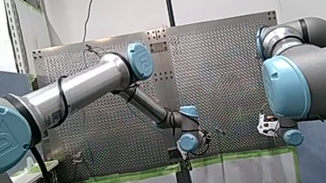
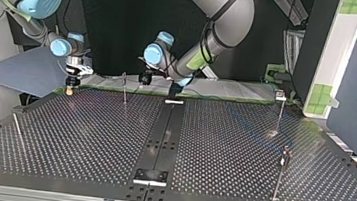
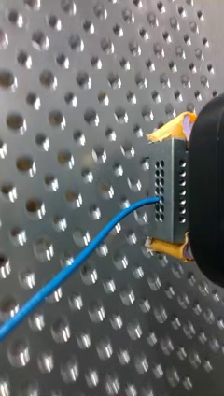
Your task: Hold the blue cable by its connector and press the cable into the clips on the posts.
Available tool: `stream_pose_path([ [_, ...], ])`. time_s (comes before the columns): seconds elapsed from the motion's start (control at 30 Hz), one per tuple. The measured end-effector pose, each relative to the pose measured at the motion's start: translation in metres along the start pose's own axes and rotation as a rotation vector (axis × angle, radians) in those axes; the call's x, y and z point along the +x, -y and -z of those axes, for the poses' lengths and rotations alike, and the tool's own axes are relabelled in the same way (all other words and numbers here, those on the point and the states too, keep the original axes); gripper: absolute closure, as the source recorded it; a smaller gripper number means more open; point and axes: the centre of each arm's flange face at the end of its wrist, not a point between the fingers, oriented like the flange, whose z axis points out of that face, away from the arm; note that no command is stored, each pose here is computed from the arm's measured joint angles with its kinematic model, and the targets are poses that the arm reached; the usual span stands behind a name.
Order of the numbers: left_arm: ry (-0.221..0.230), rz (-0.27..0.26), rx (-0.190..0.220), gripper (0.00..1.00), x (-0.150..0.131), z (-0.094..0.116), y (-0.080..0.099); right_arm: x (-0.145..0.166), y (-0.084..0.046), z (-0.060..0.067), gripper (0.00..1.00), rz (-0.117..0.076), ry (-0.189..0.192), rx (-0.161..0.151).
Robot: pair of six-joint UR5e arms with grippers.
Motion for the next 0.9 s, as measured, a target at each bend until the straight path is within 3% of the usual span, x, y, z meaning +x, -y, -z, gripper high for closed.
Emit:
stream_pose_path([
  [0.2, 0.048, -0.045, 0.022, 1.00, -0.022, 0.007, 0.010, -0.008, 0.013, 0.006, 1.00, 0.018, 0.030, 0.019],
  [0.23, 0.052, -0.052, 0.023, 0.93, -0.024, 0.009, 0.011, -0.010, 0.016, 0.007, 1.00, 0.019, 0.034, 0.026],
  [0.27, 0.056, -0.060, 0.024, 0.77, -0.024, 0.010, 0.010, -0.011, 0.019, 0.008, 1.00, 0.019, 0.038, 0.031],
  [0.3, 0.057, -0.070, 0.025, 0.77, -0.023, 0.012, 0.010, -0.012, 0.021, 0.009, 1.00, 0.019, 0.041, 0.037],
  [0.37, 0.052, -0.087, 0.026, 0.56, -0.020, 0.016, 0.009, -0.014, 0.026, 0.011, 1.00, 0.018, 0.048, 0.049],
  [0.4, 0.048, -0.097, 0.026, 0.56, -0.018, 0.018, 0.008, -0.015, 0.028, 0.012, 1.00, 0.018, 0.051, 0.055],
  [0.47, 0.040, -0.116, 0.026, 0.39, -0.015, 0.020, 0.008, -0.017, 0.034, 0.012, 1.00, 0.017, 0.057, 0.070],
  [0.5, 0.034, -0.128, 0.025, 0.39, -0.014, 0.021, 0.008, -0.018, 0.036, 0.013, 1.00, 0.016, 0.059, 0.075],
  [0.57, 0.021, -0.147, 0.024, 0.13, -0.012, 0.023, 0.007, -0.019, 0.041, 0.013, 1.00, 0.015, 0.064, 0.088],
  [0.6, 0.013, -0.160, 0.026, 0.13, -0.011, 0.024, 0.007, -0.019, 0.042, 0.013, 1.00, 0.015, 0.065, 0.092],
  [0.63, 0.007, -0.169, 0.028, 0.02, -0.010, 0.024, 0.007, -0.020, 0.045, 0.013, 1.00, 0.014, 0.067, 0.098],
  [0.77, -0.019, -0.205, 0.023, 0.02, -0.008, 0.027, 0.007, -0.021, 0.051, 0.014, 1.00, 0.012, 0.074, 0.115],
  [0.9, -0.046, -0.251, -0.012, 0.02, -0.005, 0.031, 0.003, -0.022, 0.057, 0.014, 1.00, 0.010, 0.081, 0.129],
])
